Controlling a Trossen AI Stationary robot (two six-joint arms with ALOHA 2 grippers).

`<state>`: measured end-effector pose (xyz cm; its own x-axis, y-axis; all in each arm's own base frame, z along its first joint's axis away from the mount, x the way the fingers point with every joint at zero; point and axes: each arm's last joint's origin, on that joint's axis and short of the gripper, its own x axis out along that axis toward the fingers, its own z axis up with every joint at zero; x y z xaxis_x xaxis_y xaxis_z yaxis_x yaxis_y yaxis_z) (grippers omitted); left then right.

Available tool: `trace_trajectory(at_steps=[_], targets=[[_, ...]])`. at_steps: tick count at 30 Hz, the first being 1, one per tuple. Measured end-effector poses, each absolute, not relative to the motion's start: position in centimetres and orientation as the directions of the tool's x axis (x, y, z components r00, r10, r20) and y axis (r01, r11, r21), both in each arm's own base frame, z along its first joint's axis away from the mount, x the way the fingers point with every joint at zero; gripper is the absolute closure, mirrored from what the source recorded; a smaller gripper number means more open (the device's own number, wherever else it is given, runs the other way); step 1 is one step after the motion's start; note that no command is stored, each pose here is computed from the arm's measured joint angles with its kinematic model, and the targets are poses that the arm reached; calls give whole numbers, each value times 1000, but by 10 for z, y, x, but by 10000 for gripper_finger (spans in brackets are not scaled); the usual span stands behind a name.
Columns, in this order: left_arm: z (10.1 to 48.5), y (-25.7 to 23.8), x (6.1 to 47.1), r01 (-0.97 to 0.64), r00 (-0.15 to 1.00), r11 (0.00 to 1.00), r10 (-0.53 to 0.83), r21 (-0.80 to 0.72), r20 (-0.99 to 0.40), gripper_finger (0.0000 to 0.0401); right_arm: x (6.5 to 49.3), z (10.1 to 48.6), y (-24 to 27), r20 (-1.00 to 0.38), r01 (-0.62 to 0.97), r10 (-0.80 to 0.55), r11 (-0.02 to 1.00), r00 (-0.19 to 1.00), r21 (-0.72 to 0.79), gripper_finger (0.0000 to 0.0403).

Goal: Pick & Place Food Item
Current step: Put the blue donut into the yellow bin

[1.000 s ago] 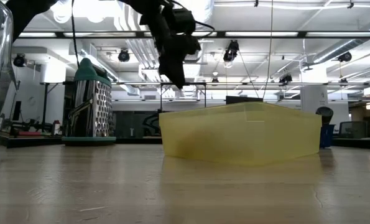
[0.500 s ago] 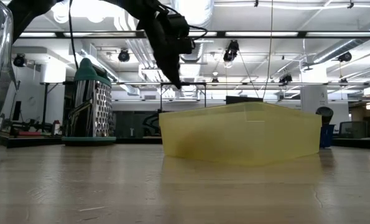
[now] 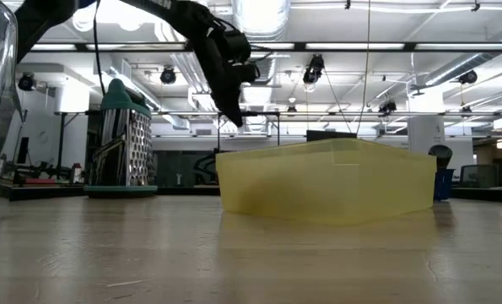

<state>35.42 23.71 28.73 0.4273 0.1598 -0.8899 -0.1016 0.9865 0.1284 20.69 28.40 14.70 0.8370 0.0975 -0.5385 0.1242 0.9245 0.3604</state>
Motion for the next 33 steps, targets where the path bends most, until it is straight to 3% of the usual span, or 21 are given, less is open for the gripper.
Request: trace_trajectory(at_steps=[11, 21, 33], targets=[[263, 275, 358, -231, 340, 973, 95, 15, -936, 222, 207, 147, 284, -539, 124, 97, 925, 837, 360, 216], [227, 291, 376, -244, 219, 968, -9, -63, -976, 222, 207, 147, 284, -539, 124, 98, 925, 837, 360, 216], [234, 284, 384, -342, 247, 932, -33, -119, -968, 222, 207, 147, 284, -539, 124, 98, 924, 837, 360, 216]])
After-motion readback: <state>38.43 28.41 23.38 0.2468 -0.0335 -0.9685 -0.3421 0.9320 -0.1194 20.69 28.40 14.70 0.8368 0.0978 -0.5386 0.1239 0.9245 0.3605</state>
